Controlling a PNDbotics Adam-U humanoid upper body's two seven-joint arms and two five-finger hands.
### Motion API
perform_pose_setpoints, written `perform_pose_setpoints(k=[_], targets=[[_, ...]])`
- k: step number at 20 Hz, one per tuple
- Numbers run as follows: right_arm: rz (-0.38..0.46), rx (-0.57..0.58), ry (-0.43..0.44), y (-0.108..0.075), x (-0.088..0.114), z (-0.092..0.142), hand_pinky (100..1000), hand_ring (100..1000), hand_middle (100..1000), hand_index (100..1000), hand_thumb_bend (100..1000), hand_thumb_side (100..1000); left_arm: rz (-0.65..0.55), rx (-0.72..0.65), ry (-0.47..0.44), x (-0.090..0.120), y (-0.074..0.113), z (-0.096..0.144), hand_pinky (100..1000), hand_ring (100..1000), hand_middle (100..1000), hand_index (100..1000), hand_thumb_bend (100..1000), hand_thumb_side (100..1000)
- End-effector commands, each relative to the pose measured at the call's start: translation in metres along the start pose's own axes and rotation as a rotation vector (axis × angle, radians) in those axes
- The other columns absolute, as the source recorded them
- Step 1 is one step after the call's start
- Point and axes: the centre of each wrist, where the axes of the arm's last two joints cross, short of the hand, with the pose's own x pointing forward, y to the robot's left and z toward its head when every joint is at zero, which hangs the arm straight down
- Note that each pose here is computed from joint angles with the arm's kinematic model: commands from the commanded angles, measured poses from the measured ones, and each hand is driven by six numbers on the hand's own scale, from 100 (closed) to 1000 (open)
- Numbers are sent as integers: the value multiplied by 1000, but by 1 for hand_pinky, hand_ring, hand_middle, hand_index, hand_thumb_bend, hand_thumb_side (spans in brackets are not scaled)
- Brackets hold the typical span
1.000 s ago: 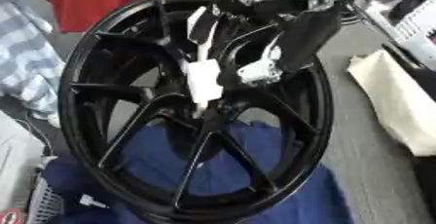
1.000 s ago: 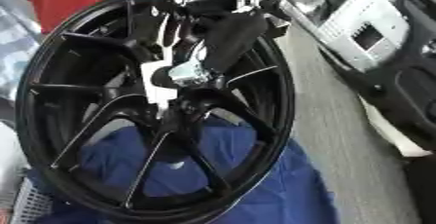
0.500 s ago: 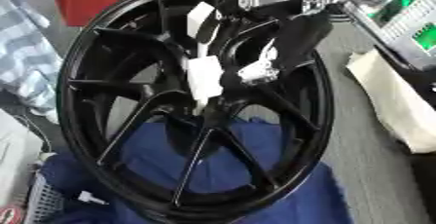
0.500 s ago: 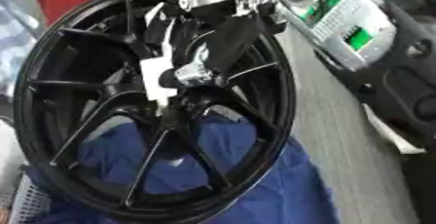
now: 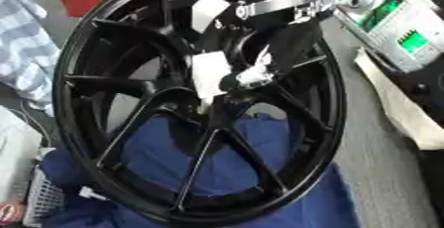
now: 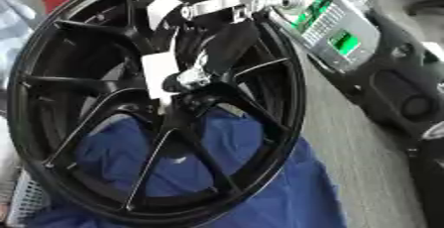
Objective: Pull the pin out of the wheel hub.
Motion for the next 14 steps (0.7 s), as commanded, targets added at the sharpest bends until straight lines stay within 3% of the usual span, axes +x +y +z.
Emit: perform_pose_setpoints(k=[1, 8, 14], targets=[[19, -3, 7, -5, 4, 3, 864, 849, 819, 892, 378, 499, -19, -5, -33, 11, 3, -6, 862, 910, 787, 834, 739, 586], [22, 11, 25, -2, 0, -3, 854, 840, 804, 866, 404, 476, -14, -3, -38, 12, 3, -6, 862, 910, 786, 833, 737, 587], [17, -27, 33, -3, -2, -5, 826, 811, 733, 786, 395, 406, -9, 1, -36, 11, 2, -7, 863, 909, 786, 832, 735, 587]])
